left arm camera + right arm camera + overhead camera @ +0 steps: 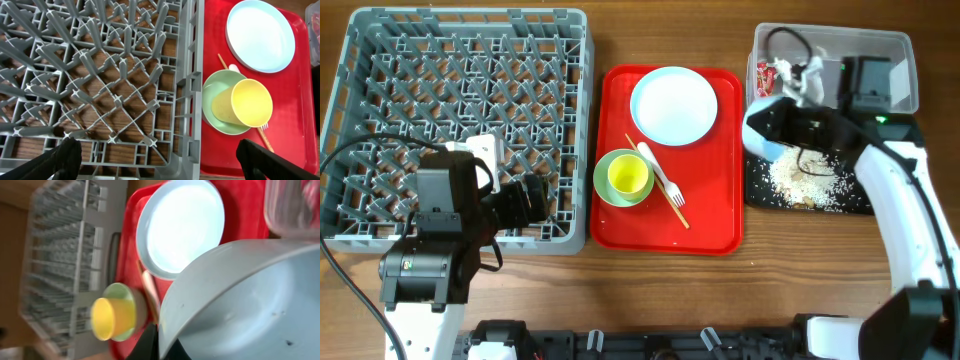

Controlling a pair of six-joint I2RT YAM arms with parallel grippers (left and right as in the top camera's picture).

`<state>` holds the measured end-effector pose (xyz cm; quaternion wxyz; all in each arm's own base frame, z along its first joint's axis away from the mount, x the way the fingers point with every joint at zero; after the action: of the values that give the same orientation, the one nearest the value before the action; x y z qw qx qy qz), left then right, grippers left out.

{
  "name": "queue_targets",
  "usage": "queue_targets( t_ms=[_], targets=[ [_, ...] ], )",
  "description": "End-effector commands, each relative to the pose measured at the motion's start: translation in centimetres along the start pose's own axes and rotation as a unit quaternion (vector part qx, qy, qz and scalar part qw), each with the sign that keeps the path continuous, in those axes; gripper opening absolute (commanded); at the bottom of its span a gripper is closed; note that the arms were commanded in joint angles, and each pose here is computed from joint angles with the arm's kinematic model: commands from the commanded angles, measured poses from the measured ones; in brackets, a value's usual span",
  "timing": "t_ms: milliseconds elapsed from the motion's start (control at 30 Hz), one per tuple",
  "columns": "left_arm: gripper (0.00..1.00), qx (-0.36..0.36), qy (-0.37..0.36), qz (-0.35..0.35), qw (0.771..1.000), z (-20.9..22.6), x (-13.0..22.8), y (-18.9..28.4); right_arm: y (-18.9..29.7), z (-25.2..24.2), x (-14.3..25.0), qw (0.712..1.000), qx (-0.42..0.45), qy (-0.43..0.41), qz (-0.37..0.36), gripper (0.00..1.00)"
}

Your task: Sort waste into correct bins and load items into the dishwasher rack

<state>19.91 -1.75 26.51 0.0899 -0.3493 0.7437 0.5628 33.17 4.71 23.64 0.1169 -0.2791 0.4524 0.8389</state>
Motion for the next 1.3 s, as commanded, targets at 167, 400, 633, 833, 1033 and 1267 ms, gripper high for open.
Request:
queue_targets(
  t_ms=[167,400,633,833,1033,1267],
  targets=[
    [1.0,0.009,-0.001,-0.006,1.0,-0.4,-0.4,0.4,-2.0,7.3,-2.1,0.973,0.111,0.204,0.006,0.04],
    [1.0,0.009,-0.001,-0.006,1.0,-0.4,-0.4,0.4,-0.5,10.6,-7.6,0.967,0.1,0.235,-0.014,0.04],
    [1.0,0.009,-0.001,-0.006,1.0,-0.4,-0.4,0.4,-9.2,8.3,-6.6,0.962,0.129,0.234,0.057,0.04],
    [1.0,0.009,-0.001,-0.006,1.0,-0.4,-0.4,0.4,-6.9,8.4,-6.9,0.997,0.002,0.061,0.042,0.04],
    [1.0,0.009,-0.001,-0.006,1.0,-0.4,-0.4,0.4,-1.1,2.5,-6.3,0.975,-0.203,-0.078,0.04,0.04],
    [1.0,0.009,-0.001,-0.006,1.0,-0.4,-0.4,0.4,0.5,-5.5,0.4,0.949,-0.253,-0.187,0.01,0.04]
  ],
)
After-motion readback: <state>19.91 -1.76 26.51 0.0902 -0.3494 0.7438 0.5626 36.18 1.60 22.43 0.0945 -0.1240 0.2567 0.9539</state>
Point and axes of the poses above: each gripper's point midway between its finger pads, its own y axis back along the fingers, its own z axis along the line the jaws close on, x = y × z, the point moved 8 cm from there along y, back along the fingers, and after that the axes turned 15 degrees about y, right-handed, at the moved point
